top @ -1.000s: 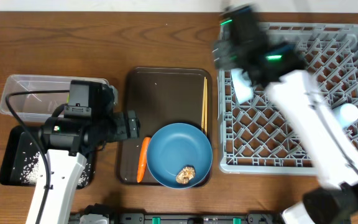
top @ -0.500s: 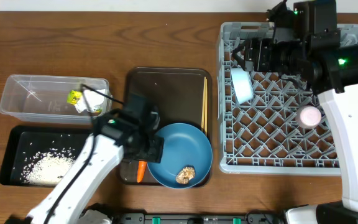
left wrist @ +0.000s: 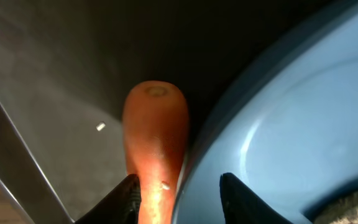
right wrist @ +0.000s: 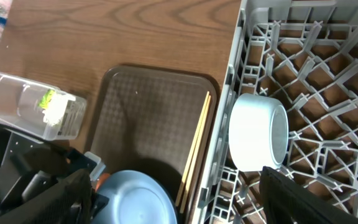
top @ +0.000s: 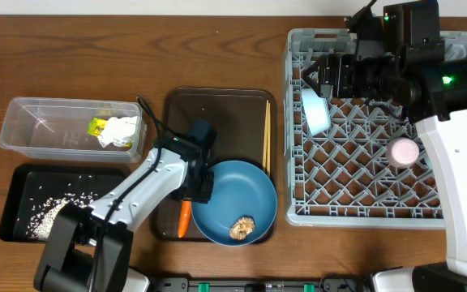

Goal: Sort waste into correct bins and load items into the dishwasher rack
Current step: 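Grasp the rim of the blue plate with the left gripper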

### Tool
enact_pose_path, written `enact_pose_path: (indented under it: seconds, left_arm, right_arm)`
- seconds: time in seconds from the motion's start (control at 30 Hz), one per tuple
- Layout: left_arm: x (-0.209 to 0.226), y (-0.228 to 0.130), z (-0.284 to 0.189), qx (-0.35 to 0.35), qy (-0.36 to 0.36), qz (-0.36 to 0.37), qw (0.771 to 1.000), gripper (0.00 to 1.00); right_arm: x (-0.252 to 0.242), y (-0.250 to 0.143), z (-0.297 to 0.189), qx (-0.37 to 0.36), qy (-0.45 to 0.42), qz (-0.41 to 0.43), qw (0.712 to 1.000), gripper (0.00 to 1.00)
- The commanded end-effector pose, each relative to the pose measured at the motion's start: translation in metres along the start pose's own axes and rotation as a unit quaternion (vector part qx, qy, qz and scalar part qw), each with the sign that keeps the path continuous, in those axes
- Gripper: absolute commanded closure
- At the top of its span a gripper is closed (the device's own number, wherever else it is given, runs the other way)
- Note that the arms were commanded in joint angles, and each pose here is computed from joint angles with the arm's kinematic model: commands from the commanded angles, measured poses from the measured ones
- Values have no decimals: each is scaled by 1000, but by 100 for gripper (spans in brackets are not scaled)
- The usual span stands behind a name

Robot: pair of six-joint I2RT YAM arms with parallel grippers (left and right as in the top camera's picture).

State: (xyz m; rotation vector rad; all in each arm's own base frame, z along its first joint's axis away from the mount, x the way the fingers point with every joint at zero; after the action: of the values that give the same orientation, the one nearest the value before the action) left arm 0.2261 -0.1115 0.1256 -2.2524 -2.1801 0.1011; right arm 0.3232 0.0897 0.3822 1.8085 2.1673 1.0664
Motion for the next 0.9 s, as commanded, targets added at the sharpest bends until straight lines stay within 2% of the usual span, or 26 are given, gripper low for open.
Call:
enact_pose_path:
  seconds: [0.0,0.1,0.13,0.37,0.4,0.5,0.57,0.73,0.8,0.87]
  left_arm:
    - [-2,5,1,-16,-6,2,1000,69]
    - [0,18,0,-60,-7,-6,998,87]
    - [3,23,-1,-77,3,-10,997,90]
    - [37,52,-8,-167,75,-71,981,90]
    - [42,55,-9,-175,74,-81,979,88]
    - [59,66,-14,-197,65,-115,971,73]
    - [62,70,-20,-197,45,-124,971,54]
    - [44,71,-49,-189,-59,-65,978,51]
    - [29,66,-59,-192,-112,4,975,52]
    - [16,59,-63,-191,-128,72,971,51]
  right_arm:
    - [0,1,-6,-6,0,-11,1000,20]
    - [0,0,-6,-5,0,-10,1000,20]
    - [0,0,-6,-5,0,-10,1000,20]
    - [0,-1,-5,1,-1,-8,1000,20]
    - [0,-2,-5,3,-1,-8,1000,20]
    - [-1,-4,-6,9,-1,-6,1000,20]
    - [-1,-5,-6,12,-2,-5,1000,20]
    - [-1,-6,-6,16,-2,-3,1000,20]
    - [-1,-6,-6,16,-3,-3,1000,20]
    - [-1,-6,-6,16,-3,-3,1000,19]
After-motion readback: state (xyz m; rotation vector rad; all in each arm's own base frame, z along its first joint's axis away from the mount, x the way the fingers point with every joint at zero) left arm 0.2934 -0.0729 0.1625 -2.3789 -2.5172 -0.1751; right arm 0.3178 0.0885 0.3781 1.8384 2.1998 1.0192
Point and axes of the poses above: each gripper's point midway between its finger pads, its own z axis out along the fingers, its own x axis along the line the jaws close on, y = z × x, the point moved 10 cm from there along -z, back along the fingers, and after that the axes turned 5 degrees about -z, right-handed, at the moved point
